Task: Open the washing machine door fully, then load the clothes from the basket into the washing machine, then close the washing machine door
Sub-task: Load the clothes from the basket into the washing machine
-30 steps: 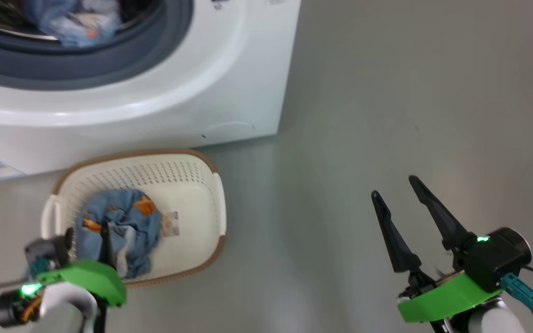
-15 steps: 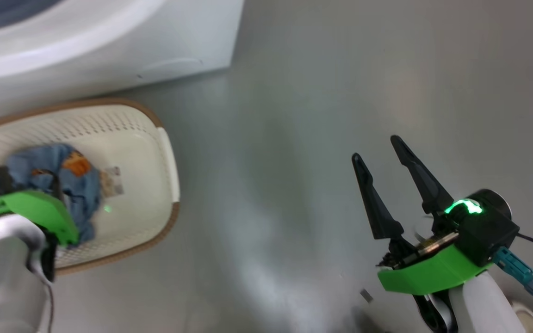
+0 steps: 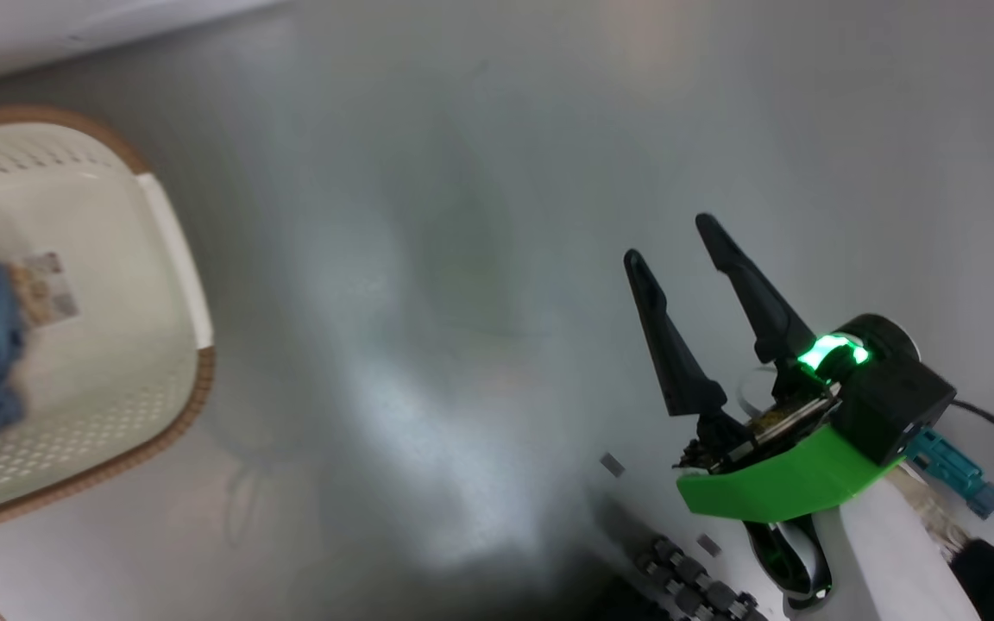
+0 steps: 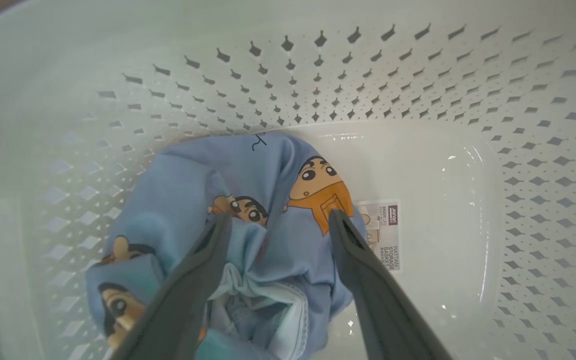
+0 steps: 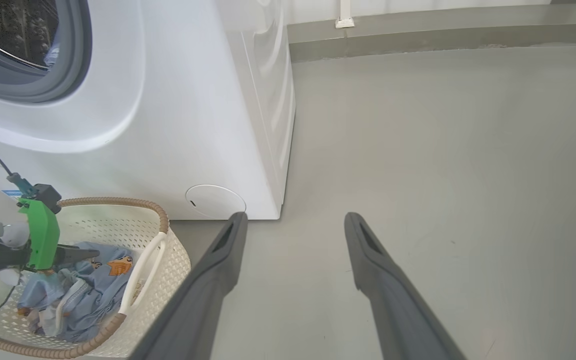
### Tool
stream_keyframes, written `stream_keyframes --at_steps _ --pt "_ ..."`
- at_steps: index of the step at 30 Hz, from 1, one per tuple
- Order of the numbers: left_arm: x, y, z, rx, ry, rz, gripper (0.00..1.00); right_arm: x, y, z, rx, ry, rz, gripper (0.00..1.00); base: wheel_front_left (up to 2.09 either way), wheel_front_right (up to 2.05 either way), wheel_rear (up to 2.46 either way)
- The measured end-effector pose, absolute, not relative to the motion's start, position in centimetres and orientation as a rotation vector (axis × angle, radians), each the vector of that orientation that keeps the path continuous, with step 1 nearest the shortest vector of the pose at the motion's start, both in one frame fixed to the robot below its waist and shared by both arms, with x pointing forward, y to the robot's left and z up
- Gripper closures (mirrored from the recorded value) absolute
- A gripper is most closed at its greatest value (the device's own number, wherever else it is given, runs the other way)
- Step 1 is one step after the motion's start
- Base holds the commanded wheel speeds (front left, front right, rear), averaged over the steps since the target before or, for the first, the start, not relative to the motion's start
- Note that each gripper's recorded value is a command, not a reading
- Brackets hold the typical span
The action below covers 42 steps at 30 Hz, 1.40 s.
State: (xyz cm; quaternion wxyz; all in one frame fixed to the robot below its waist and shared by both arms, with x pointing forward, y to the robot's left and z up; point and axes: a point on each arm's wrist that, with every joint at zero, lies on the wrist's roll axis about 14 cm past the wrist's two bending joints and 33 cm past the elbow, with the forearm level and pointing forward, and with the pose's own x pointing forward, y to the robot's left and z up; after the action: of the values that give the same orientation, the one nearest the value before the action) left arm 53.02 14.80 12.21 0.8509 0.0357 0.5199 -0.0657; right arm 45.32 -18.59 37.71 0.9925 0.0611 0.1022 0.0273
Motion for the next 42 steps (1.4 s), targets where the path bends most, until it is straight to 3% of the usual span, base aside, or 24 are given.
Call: stream_keyframes --at_steps 13,14,15,16,17,26,42 --pt "52.0 13.9 5.6 0.074 1.235 -0.098 0.00 45.0 -20.3 34.0 0.102 0.291 0.002 0.00 0.00 0.00 0.00" --pt "52.0 13.9 5.4 0.076 1.239 -0.089 0.21 45.0 -20.3 33.9 0.107 0.294 0.000 0.00 0.00 0.00 0.00" --pt "52.1 14.0 5.3 0.077 1.239 -0.082 0.21 45.1 -20.3 33.7 0.108 0.296 0.000 0.00 0.00 0.00 0.00" --pt "52.2 14.1 5.2 0.079 1.238 -0.076 0.74 45.1 -20.2 33.6 0.111 0.298 0.001 0.00 0.00 0.00 0.00" --pt "52.2 14.2 5.1 0.079 1.239 -0.073 1.00 45.1 -20.2 33.5 0.114 0.298 0.002 0.00 0.00 0.00 0.00" --pt "52.6 14.7 5.6 0.057 1.215 -0.038 1.00 45.4 -20.1 33.8 0.118 0.285 0.003 0.00 0.00 0.00 0.00" --pt "54.4 14.5 13.4 -0.028 0.867 0.001 1.00 46.6 -20.4 37.4 0.094 0.179 0.020 0.00 0.00 0.00 0.00"
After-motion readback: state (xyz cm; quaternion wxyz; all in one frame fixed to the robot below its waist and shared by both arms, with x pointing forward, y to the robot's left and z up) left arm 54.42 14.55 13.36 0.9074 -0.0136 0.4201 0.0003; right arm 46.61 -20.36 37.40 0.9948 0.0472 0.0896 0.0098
